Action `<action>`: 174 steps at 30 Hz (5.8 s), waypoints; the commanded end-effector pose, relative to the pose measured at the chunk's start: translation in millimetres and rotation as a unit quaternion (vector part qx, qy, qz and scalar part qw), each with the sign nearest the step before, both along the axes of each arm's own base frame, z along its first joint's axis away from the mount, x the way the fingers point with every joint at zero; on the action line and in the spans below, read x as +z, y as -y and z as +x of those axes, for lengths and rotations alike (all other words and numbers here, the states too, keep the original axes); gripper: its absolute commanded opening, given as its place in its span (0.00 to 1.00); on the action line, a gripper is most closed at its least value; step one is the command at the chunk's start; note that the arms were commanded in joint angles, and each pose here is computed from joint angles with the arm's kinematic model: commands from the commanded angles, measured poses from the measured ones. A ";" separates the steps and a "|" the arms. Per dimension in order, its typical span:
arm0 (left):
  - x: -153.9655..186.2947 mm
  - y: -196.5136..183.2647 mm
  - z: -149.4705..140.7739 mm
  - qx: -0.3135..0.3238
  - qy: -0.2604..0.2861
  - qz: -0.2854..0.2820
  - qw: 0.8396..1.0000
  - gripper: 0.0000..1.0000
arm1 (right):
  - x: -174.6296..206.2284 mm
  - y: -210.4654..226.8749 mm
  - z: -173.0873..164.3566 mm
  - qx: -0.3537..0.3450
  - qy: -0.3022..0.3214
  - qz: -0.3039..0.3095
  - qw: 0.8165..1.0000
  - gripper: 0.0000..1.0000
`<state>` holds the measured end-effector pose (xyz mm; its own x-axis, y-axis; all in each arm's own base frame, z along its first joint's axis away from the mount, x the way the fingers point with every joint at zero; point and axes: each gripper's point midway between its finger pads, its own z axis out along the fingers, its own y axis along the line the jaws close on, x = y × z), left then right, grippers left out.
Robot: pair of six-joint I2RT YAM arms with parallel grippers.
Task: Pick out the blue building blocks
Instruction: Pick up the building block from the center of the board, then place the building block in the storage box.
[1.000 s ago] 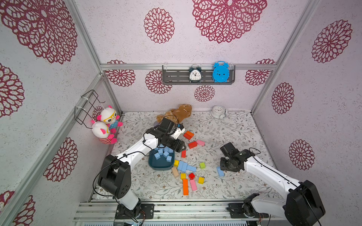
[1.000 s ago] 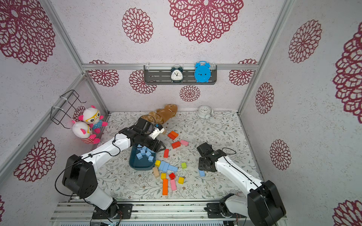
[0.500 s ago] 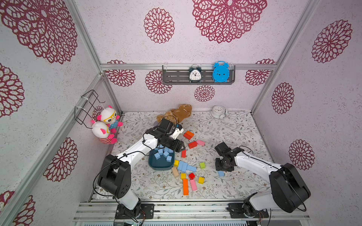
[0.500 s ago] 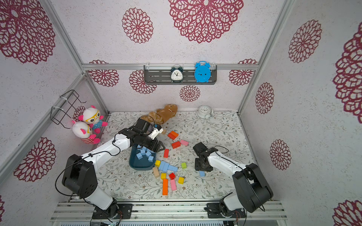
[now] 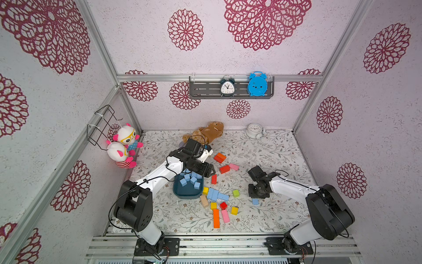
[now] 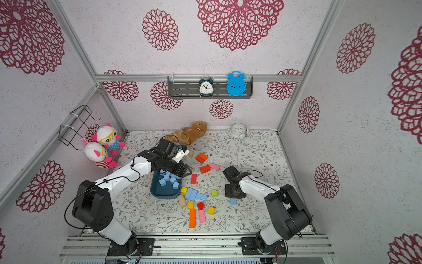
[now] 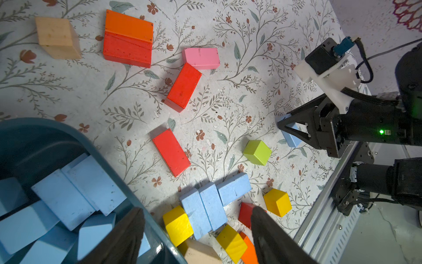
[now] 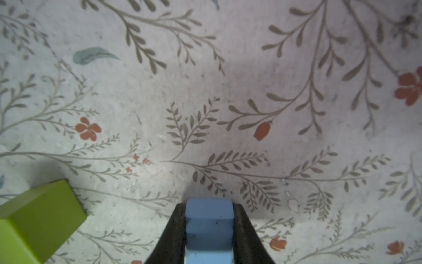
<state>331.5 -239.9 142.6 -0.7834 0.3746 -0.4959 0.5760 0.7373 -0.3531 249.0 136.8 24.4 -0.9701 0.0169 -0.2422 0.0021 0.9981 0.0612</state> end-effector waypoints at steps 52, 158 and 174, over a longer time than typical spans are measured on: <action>113.4 47.2 -58.5 -0.114 0.153 -0.411 0.892 0.61 | 297.8 -193.8 8.1 0.324 0.400 0.589 0.623 0.18; -86.8 -83.4 45.2 0.285 -0.023 0.048 0.957 0.60 | 194.4 -210.4 53.6 0.109 0.422 0.341 0.833 0.56; -93.3 -84.4 45.8 0.275 -0.013 0.083 0.958 0.45 | 194.4 -201.0 52.6 0.104 0.431 0.327 0.835 0.56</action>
